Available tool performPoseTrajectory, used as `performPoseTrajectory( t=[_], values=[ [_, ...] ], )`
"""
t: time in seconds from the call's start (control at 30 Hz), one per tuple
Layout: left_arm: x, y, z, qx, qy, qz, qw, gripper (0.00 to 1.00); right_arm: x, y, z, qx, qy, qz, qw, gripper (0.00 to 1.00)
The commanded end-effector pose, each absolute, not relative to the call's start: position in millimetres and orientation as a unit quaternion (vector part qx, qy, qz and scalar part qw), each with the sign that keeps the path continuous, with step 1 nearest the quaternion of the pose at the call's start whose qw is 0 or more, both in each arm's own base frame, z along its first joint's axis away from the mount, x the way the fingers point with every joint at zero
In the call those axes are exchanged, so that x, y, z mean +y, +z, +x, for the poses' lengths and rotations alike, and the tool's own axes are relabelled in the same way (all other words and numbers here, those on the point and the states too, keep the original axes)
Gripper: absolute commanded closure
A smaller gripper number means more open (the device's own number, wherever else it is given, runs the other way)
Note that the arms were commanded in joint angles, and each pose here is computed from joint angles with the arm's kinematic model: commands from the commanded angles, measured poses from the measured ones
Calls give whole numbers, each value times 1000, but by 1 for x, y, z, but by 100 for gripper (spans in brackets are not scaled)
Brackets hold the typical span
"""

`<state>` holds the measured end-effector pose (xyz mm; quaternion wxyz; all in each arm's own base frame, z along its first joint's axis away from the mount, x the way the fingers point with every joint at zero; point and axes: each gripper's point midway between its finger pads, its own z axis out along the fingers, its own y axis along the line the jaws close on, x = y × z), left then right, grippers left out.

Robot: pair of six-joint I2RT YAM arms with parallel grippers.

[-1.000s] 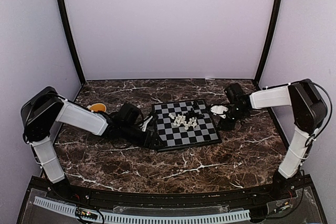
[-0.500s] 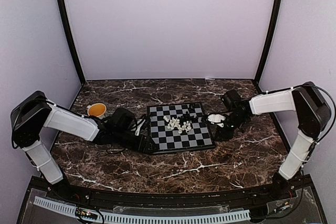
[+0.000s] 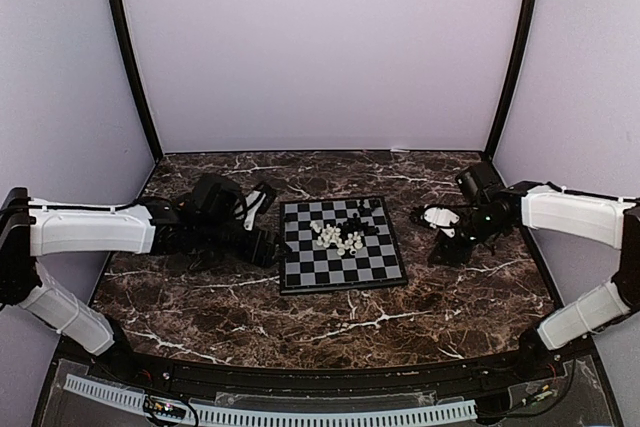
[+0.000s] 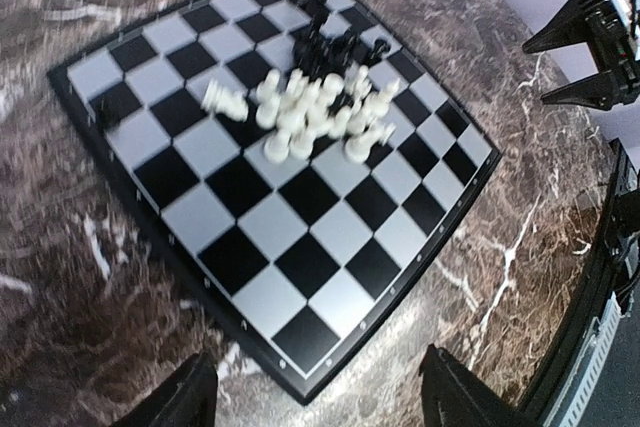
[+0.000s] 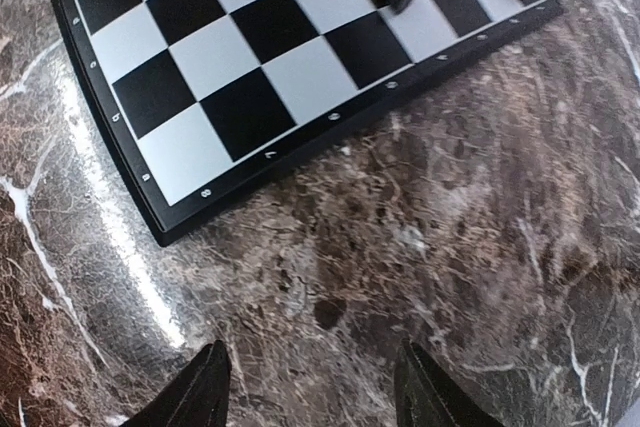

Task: Set up the chess pieces on the board
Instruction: Move the chessboard to the center of the board, then pick up the knight from the chessboard.

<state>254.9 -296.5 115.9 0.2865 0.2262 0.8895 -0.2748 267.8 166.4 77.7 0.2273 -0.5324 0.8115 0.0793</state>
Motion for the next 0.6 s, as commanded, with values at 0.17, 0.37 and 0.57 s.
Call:
performPoseTrajectory(
  t=[0.17, 0.37, 0.57],
  values=[
    [-346, 167, 301, 817, -237, 369, 375, 31, 126, 91, 263, 839, 68, -450, 297, 16],
    [-390, 161, 316, 784, -262, 432, 359, 48, 103, 101, 270, 844, 70, -406, 343, 13],
    [-388, 158, 323, 806, -264, 392, 356, 49, 81, 89, 292, 863, 35, -385, 326, 21]
  ],
)
